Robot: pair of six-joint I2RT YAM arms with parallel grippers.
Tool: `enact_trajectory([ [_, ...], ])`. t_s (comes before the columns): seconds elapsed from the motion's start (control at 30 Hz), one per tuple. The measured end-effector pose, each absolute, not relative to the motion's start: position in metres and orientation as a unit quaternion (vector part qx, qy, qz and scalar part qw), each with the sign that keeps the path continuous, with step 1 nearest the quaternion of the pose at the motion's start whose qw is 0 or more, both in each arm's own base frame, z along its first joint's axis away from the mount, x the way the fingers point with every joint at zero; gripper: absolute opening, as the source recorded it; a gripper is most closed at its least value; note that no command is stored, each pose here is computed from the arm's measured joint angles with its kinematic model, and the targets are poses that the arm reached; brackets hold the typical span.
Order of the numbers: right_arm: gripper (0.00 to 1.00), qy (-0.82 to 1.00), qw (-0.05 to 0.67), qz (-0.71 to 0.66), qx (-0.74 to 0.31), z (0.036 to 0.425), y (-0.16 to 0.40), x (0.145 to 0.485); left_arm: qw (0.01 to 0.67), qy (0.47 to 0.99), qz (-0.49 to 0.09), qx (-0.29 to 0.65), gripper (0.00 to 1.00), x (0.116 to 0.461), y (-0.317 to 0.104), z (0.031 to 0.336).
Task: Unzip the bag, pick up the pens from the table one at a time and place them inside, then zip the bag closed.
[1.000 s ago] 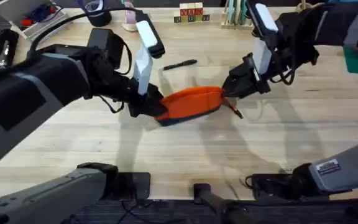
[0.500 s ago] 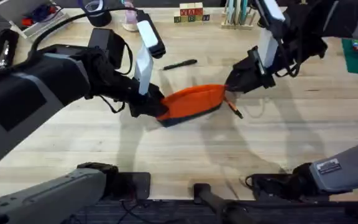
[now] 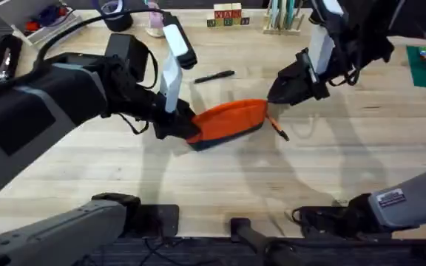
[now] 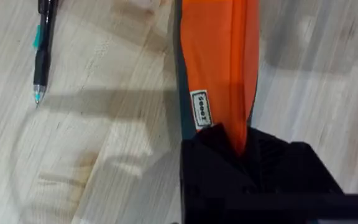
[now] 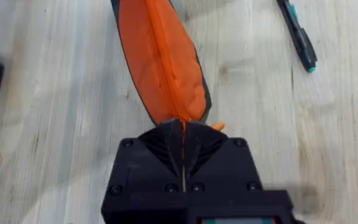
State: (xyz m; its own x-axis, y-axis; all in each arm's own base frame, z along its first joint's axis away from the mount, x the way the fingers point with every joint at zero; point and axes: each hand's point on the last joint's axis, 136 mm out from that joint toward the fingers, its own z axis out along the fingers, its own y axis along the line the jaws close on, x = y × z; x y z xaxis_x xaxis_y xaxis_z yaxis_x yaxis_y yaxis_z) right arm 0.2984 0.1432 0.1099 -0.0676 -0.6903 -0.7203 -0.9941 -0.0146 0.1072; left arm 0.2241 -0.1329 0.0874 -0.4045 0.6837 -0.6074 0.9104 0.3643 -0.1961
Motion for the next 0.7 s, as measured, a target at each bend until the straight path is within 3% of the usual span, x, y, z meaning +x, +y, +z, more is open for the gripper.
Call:
enact_trajectory([
  [0.7, 0.03, 0.62, 0.261, 0.349, -0.652, 0.124, 0.176, 0.29, 0.217, 0.797, -0.26, 0.5, 0.042, 0.224, -0.133, 0.087],
])
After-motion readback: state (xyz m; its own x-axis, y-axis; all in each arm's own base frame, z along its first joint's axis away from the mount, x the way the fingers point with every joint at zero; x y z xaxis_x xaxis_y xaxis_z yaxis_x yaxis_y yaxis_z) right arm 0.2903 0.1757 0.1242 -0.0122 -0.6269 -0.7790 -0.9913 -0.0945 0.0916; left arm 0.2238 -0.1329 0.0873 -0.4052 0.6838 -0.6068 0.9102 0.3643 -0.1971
